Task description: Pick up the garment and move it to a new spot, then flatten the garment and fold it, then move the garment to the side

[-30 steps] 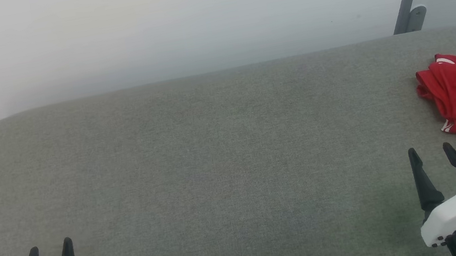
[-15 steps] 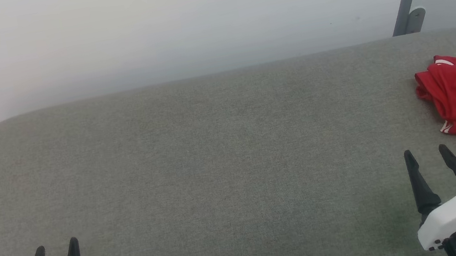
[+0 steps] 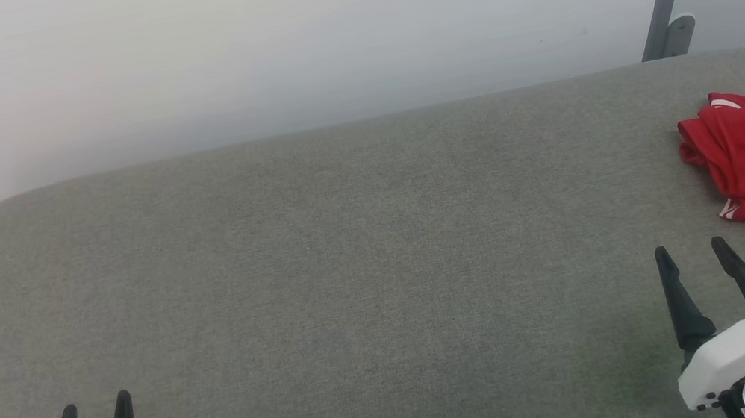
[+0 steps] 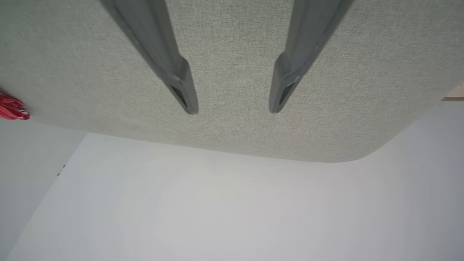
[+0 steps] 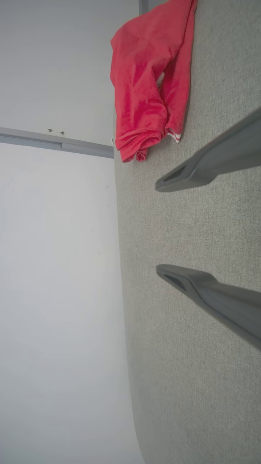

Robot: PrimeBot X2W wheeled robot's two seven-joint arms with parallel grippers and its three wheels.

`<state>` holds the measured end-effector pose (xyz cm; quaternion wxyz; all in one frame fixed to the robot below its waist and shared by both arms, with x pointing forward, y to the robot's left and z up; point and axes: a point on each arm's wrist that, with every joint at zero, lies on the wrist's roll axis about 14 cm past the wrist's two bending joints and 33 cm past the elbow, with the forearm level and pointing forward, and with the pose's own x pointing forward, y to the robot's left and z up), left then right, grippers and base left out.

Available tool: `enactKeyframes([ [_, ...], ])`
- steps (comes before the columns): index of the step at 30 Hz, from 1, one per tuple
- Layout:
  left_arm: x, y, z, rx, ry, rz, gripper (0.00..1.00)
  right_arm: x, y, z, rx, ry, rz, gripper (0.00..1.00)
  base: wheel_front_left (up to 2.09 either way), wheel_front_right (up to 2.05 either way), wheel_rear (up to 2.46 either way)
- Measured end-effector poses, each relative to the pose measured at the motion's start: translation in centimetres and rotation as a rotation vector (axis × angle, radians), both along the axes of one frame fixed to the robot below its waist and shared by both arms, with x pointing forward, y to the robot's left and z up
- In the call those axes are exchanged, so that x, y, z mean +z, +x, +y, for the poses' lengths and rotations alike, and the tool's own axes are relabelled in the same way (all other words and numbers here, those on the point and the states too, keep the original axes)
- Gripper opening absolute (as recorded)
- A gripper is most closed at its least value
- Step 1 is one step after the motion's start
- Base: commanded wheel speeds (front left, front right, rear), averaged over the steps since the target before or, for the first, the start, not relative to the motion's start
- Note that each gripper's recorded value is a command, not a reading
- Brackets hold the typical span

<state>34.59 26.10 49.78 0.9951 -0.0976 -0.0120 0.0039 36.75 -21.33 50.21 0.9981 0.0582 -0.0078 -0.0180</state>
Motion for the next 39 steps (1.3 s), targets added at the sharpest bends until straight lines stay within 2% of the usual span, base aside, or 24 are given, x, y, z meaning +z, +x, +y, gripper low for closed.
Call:
enactKeyframes([
  [2,0.0,0.0,0.0,0.001,0.0,0.0,1.0,0.0,0.0,0.1,0.002,0.001,0.001,1.0,0.0,0.0,0.0],
  [3,0.2,0.0,0.1,0.005,-0.001,-0.005,0.0,0.0,0.0,0.1,0.003,0.001,0.001,0.0,0.0,0.0,0.0],
  [10,-2.5,-0.9,-1.0,0.016,-0.081,0.068,0.0,-3.0,-1.1,-0.1,-0.013,0.048,0.094,0.0,0.0,0.0,0.0],
  [29,-2.6,0.0,-1.5,0.072,-0.4,0.087,0.0,-2.7,-0.7,-0.3,-0.052,0.407,0.081,0.0,0.0,0.0,0.0],
  [39,-2.5,0.5,-2.0,0.08,-0.543,0.089,0.0,-2.3,-0.3,-0.2,-0.057,0.56,0.066,0.0,0.0,0.0,0.0],
])
